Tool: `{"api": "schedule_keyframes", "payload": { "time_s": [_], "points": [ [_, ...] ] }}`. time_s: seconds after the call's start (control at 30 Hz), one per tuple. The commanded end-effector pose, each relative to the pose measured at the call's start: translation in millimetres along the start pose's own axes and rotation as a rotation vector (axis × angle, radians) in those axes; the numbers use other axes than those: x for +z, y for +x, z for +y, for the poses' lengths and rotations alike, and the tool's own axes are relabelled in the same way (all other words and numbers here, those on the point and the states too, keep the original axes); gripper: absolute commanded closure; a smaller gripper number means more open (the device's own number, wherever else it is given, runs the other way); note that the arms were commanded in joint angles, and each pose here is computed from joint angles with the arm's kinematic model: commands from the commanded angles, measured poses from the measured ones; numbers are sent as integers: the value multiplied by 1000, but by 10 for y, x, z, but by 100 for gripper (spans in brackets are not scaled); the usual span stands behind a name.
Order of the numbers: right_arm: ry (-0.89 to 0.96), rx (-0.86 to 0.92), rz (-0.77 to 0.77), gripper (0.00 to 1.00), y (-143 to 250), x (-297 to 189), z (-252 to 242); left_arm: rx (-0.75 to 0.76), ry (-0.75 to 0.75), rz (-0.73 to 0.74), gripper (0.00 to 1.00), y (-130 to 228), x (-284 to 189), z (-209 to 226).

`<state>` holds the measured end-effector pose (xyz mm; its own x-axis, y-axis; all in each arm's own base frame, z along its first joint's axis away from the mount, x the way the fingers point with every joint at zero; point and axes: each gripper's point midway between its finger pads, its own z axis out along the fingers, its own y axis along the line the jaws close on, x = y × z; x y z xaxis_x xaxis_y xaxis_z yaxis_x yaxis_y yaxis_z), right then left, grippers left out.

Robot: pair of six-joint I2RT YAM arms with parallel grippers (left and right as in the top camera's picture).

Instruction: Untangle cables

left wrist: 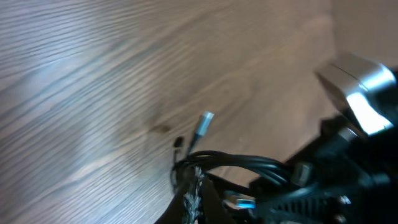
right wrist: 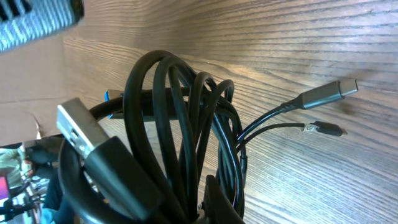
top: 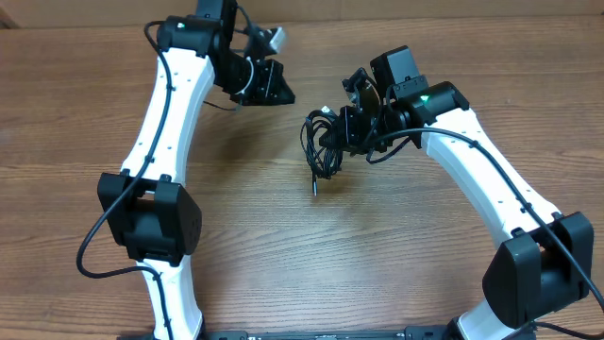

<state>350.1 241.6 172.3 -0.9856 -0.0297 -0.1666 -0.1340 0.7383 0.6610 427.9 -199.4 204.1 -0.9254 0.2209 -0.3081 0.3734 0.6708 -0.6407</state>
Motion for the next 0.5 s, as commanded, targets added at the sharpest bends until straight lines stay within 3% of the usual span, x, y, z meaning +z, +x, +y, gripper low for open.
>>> {"api": "schedule_keyframes", "payload": {
  "time_s": [0.0,0.17,0.27,0.47],
  "points": [
    [-49,-9,-51,96,-100,-223,139,200,68,-73,96,-58,-270,-411],
    [-51,0,-58,96,-127,-252,108,217,-58,-108,95,-28,-433,-563],
    [-51,-1,-59,96,-129,-252,108,117,-42,-95,95,-26,2,-571],
    [-51,-1,-60,96,-131,-252,108,-116,-281,-138,95,-30,239,-223]
  ]
}}
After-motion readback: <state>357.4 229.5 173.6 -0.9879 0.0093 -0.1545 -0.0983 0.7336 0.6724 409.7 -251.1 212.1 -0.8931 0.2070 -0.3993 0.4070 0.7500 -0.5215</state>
